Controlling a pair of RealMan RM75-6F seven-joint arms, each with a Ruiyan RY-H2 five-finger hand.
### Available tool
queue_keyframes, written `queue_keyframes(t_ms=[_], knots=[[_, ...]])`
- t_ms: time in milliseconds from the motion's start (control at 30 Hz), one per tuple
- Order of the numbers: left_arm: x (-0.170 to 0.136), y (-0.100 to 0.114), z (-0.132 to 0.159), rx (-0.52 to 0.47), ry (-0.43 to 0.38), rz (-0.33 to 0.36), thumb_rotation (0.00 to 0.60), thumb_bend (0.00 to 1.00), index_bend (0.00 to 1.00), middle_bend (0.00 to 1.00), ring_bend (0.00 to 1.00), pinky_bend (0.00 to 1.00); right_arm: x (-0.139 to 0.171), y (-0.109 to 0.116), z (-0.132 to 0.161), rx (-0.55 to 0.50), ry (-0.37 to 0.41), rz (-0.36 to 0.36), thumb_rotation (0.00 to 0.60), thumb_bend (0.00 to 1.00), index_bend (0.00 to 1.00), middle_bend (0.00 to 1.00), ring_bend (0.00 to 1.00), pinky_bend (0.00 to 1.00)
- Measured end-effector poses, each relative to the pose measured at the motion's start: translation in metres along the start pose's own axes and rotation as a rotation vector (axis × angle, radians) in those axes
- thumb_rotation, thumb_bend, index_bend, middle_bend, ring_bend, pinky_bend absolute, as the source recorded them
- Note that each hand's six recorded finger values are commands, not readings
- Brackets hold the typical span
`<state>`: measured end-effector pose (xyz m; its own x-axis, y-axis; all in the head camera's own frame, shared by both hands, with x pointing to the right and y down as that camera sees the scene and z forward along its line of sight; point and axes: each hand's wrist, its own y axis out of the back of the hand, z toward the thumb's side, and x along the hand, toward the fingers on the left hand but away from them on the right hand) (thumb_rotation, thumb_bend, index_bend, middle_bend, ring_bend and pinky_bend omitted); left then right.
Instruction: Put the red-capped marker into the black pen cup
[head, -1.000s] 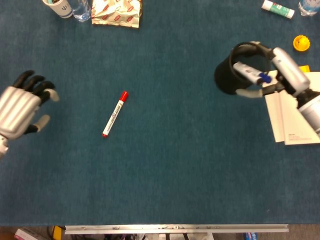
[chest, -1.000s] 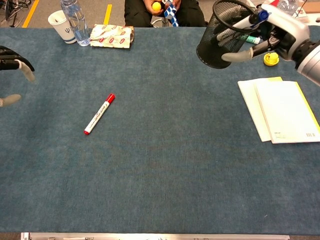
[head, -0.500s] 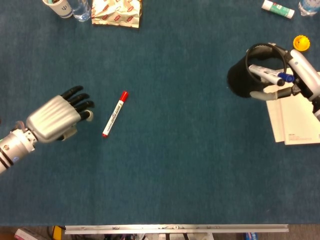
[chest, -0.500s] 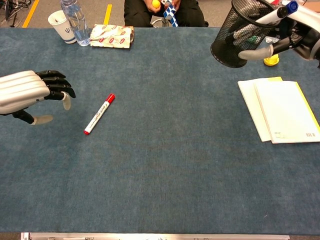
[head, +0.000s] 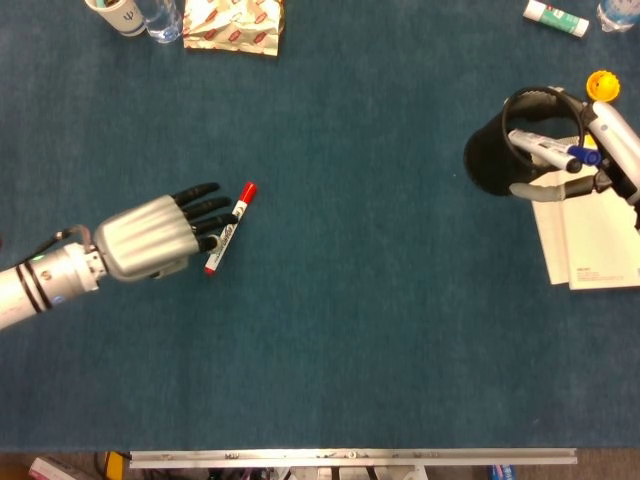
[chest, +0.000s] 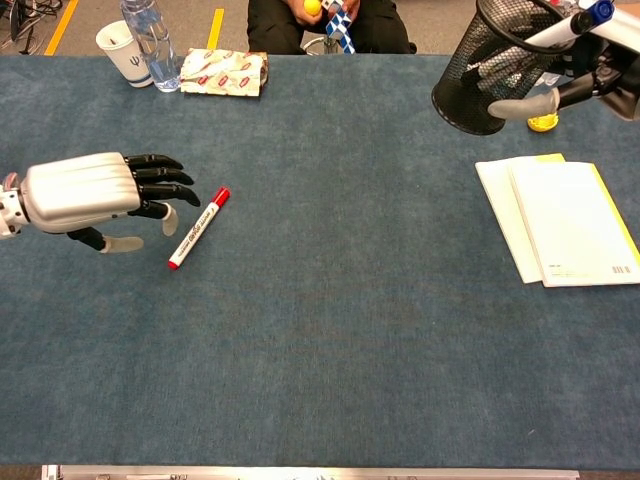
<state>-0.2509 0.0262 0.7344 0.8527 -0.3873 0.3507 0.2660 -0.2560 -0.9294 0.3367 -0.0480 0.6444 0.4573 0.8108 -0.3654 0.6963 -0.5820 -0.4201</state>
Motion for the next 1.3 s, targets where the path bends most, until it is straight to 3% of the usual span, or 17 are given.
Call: queue_keyframes(t_ms=[167,567,1300], knots=[[0.013,0.000,0.005,0.021,-0.067,0.013,0.600,0.32,0.42,0.05,0.00,0.04,0.001,0.002,-0.001,-0.002,-0.010,-0.008,0.600,0.31,0.44,0.39,0.27,0.25],[0.033,-0.007,0.008,0.145,-0.211,-0.005,0.600,0.31,0.39,0.01,0.00,0.04,0.005,0.005,-0.002,0.000,-0.023,-0.025,0.600,0.31,0.44,0.39,0.27,0.25],[0.039,-0.018,-0.005,0.208,-0.239,-0.091,0.600,0.28,0.37,0.00,0.00,0.03,0.008,0.009,-0.003,-0.001,-0.031,-0.045,0.600,0.31,0.44,0.39,0.27,0.25]])
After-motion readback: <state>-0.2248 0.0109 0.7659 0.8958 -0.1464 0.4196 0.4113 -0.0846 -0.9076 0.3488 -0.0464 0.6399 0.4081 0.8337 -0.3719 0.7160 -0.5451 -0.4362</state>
